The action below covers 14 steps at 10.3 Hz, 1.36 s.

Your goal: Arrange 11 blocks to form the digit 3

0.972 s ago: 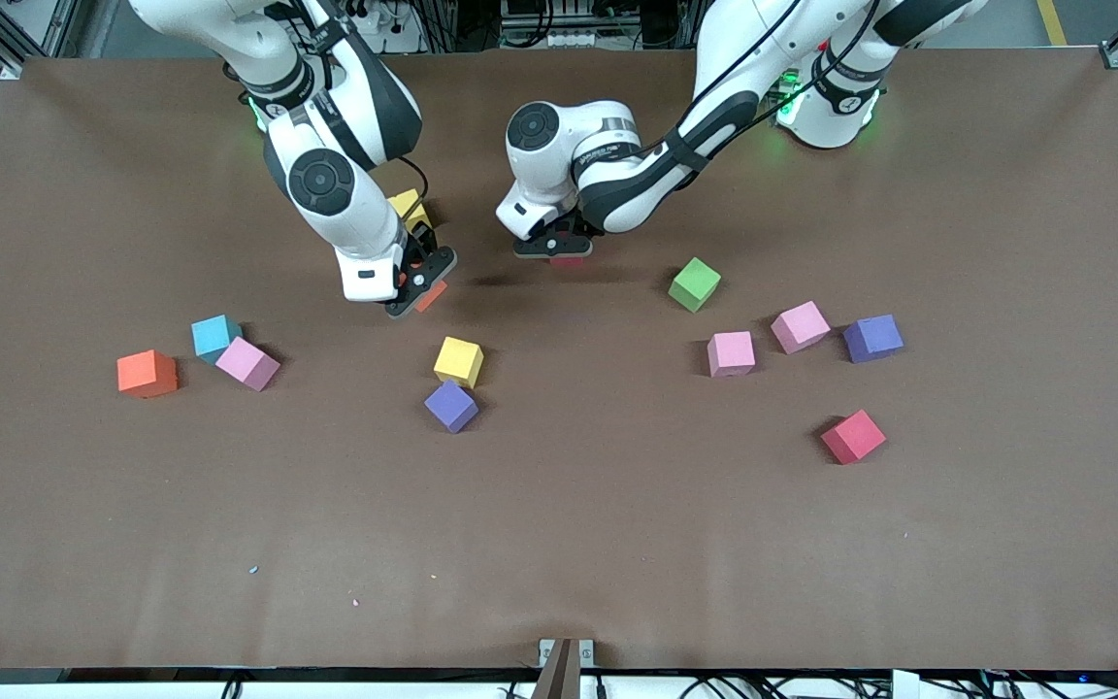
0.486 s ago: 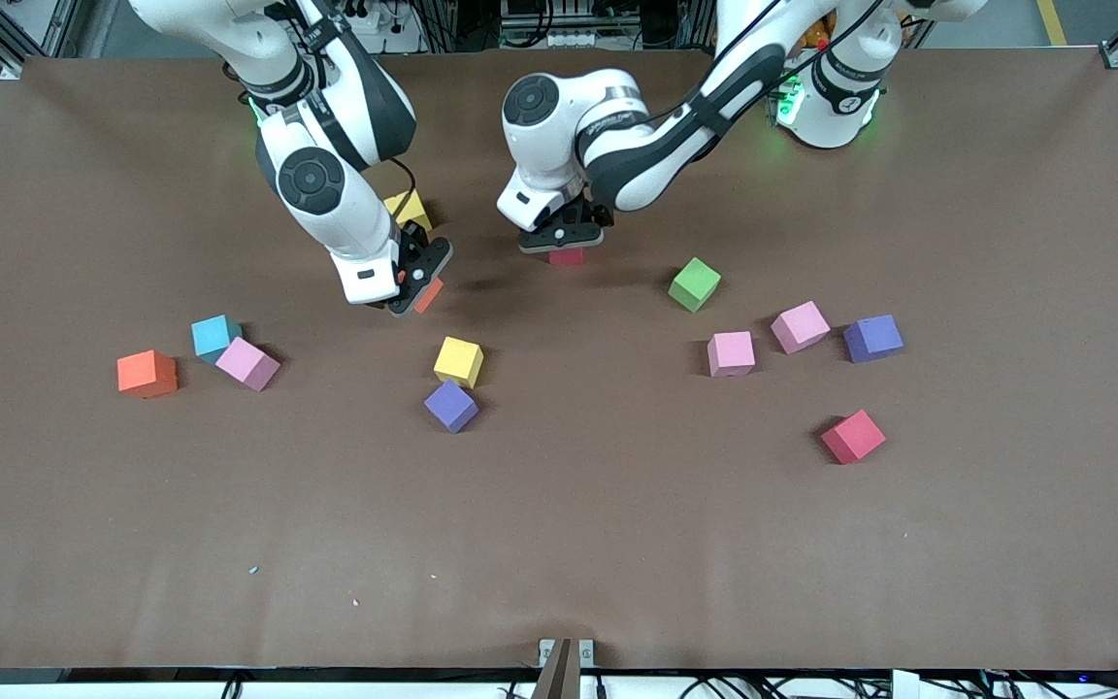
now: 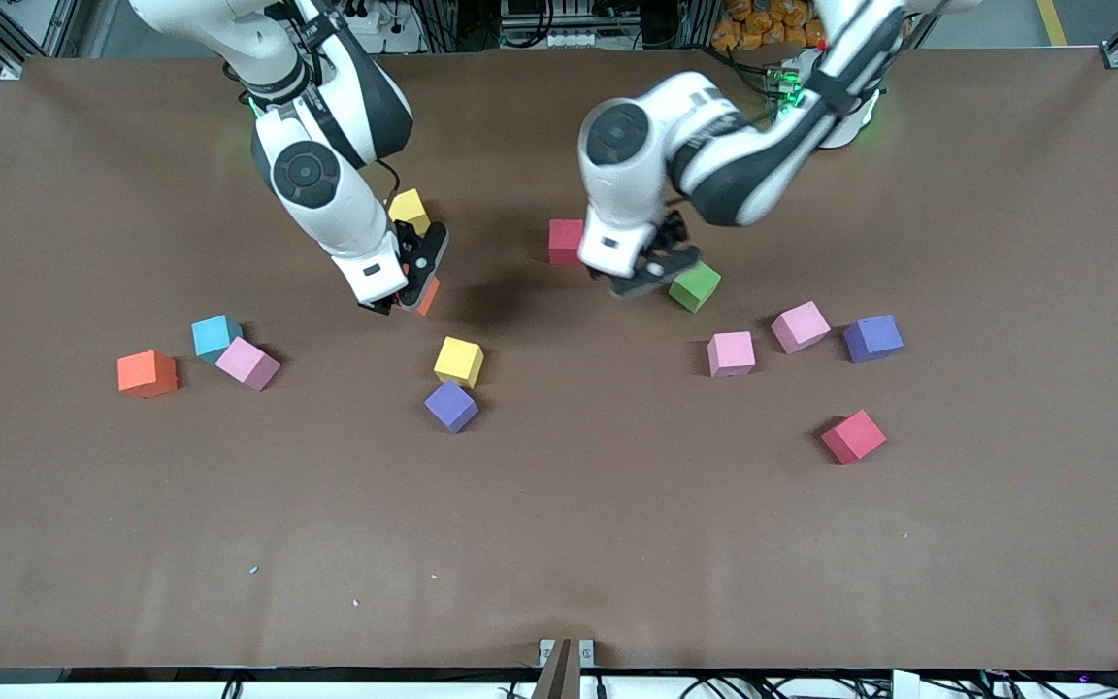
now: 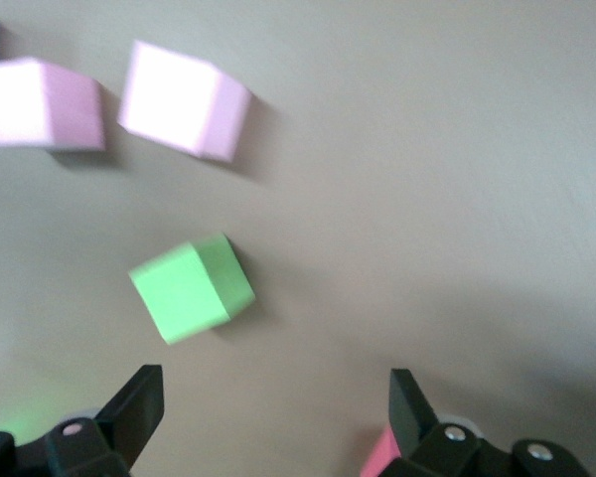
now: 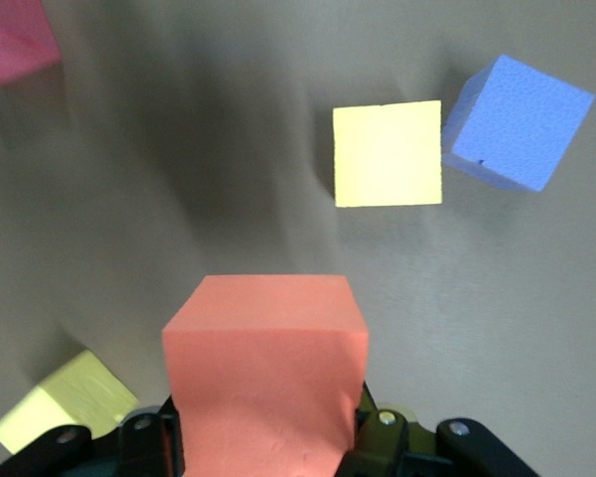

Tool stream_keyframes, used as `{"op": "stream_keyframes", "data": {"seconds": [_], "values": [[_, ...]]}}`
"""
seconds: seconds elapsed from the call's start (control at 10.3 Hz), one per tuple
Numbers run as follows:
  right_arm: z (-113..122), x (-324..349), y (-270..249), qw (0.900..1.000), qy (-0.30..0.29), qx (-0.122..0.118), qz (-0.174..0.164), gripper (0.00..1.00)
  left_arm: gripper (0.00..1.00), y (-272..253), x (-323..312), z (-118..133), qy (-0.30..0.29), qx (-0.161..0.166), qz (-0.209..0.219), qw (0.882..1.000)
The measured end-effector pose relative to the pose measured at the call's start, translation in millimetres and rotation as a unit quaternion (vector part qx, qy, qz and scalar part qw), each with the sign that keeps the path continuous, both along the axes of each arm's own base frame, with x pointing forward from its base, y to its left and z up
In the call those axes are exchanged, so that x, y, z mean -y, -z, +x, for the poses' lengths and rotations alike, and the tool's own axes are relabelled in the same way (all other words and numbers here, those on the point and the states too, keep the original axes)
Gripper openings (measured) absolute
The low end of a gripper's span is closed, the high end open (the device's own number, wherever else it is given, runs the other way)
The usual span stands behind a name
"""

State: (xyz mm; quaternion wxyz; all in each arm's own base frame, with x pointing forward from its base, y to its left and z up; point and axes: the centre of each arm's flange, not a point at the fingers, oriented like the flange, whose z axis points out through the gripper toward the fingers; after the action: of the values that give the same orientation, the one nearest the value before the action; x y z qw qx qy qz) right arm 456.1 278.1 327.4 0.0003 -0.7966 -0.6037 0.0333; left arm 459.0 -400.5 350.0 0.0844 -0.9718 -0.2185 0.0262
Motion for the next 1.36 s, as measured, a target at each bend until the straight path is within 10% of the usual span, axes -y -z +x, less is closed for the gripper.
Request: {"op": "stream_keyframes", "data": {"seconds": [0.39,1.36], "values": [[-40.3,-63.7,-3.1,0.986,-0.151,0.055,-0.042,0.59,1.0,27.5,-103.1,66.3,-0.094,-0.018,-0.002,0.995],[-124.6,-157.9,75.0,0.976,-0.214,0.024,-0.029,0.59,1.0,100.3,-121.3,46.1,-0.097,-0.036,-0.033,0.994]]}}
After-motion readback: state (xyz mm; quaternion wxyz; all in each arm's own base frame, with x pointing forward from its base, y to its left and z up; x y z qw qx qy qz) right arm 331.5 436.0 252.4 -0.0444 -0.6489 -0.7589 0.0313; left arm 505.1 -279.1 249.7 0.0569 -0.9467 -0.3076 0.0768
